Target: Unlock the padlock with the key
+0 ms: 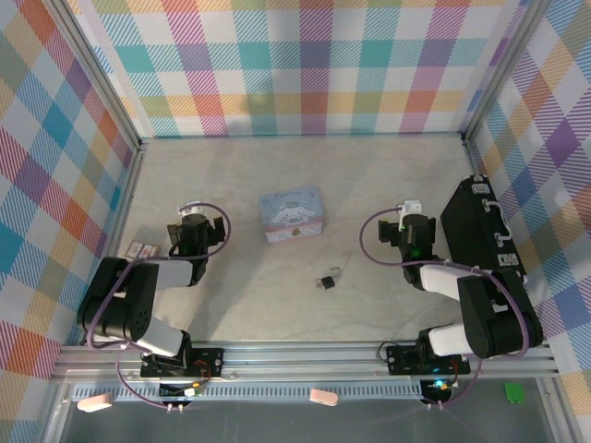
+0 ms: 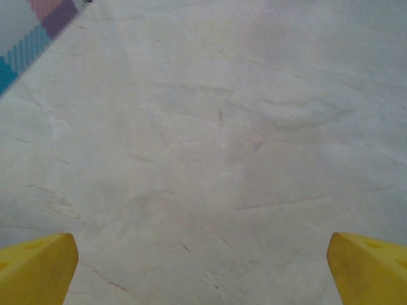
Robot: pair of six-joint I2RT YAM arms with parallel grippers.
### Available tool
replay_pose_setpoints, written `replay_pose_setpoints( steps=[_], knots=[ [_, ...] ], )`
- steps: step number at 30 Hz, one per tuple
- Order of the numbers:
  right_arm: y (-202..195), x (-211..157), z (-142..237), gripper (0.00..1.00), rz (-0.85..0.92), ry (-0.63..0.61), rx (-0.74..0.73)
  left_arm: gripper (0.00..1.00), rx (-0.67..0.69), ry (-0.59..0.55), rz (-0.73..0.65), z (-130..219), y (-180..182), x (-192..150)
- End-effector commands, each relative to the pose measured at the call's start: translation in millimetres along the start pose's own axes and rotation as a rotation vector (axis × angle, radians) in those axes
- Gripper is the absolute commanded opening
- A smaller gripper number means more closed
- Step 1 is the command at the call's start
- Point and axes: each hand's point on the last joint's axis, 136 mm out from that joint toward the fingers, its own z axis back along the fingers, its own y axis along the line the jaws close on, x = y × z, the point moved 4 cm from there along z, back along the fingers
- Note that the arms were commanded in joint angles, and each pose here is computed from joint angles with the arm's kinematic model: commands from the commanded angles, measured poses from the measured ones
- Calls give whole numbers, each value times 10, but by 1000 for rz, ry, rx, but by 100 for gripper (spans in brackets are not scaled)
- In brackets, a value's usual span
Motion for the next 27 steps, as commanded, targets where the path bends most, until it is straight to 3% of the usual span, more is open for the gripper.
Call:
replay_pose_setpoints(
  steps=[1,3,4,6,15,18,27],
  knots=[
    [-81,226,-51,99,-91,-165,69,100,-89,-118,26,-20,-68,183],
    [-242,105,-150,99,-197,-140,95,100,-58,-158,42,-67,-19,149],
    [-294,73,-197,99,-233,-125,92,100,-67,-106,45,-67,-25,121],
    [-204,72,-239,99,-194,-111,156,100,-76,-127,50,-81,-18,132],
    [-183,88,-269,99,-180,-90,154,100,-77,-115,55,-79,-11,128],
    [-68,104,-273,99,-140,-79,239,100,-77,-116,55,-79,-10,125],
    [-113,101,-263,99,-155,-91,208,100,-76,-117,55,-78,-10,129]
  ],
)
